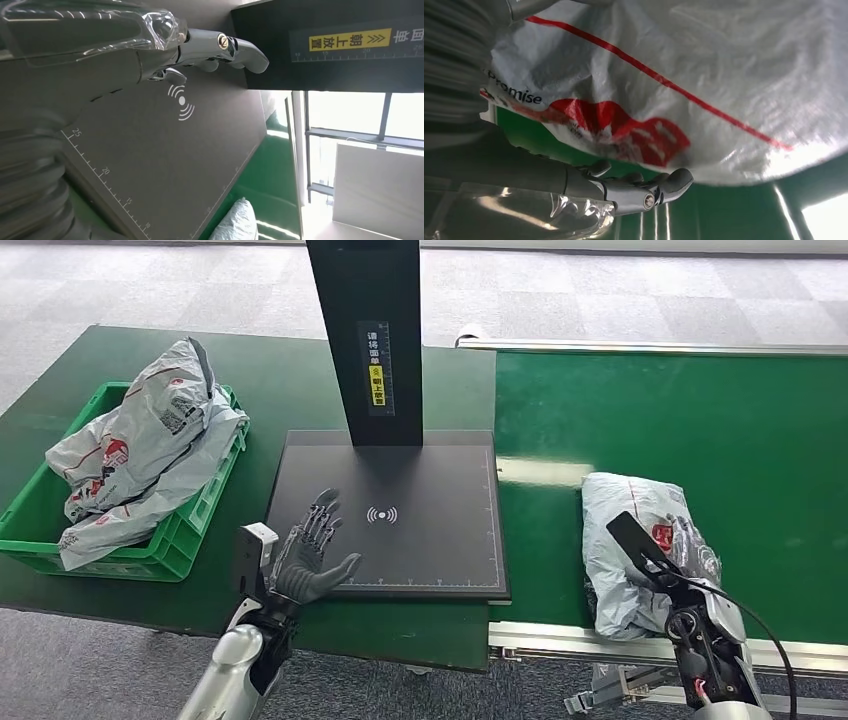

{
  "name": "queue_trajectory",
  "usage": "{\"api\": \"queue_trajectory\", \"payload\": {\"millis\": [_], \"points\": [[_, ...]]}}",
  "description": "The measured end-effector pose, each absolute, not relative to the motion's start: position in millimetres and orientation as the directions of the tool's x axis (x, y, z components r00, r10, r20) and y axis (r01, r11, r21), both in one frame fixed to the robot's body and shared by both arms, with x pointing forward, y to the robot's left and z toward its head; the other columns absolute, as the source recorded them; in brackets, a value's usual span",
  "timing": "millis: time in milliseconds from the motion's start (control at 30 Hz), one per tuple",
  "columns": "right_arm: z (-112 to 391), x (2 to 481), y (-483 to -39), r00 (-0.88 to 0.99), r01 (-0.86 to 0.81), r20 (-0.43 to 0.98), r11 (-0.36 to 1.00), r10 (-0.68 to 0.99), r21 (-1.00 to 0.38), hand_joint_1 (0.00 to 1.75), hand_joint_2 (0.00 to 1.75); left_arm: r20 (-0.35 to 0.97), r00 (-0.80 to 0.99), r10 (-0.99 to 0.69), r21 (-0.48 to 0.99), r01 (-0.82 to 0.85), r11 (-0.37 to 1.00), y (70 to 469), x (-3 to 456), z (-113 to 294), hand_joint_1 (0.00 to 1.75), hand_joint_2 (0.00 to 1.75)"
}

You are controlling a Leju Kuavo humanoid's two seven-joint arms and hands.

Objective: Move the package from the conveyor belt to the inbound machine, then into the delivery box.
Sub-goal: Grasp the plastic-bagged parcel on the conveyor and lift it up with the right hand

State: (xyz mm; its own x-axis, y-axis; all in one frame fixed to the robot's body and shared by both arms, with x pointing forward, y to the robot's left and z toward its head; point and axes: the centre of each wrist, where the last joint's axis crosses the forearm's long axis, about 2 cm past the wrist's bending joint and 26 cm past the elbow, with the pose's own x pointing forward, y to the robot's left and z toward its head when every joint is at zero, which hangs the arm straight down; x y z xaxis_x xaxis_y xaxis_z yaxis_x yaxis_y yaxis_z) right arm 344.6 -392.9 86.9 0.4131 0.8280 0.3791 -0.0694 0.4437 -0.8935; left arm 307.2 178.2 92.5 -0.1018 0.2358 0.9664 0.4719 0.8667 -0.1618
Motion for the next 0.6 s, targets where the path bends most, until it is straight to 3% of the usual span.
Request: {"api": "queue_trajectory", "payload": {"millis": [133,300,600], "points": [[73.3,342.2,-394.5,0.443,-0.253,0.263,0.401,0.857,-0.881,0.00,1.75,0.968,-0.101,0.228,-0.155,0.476,0.866,178.1,307.3,92.7,0.00,1.75],[69.8,343.3,-396.5,0.392,-0.374,0.244,0.396,0.887,-0.839,0.00,1.75,0.970,-0.099,0.223,-0.149,0.485,0.862,176.8,307.8,92.9,0.00,1.75],[67.5,341.5,-398.0,0.356,-0.426,0.236,0.382,0.904,-0.820,0.00,1.75,0.971,-0.094,0.222,-0.149,0.487,0.861,175.7,308.5,92.2,0.00,1.75]]}}
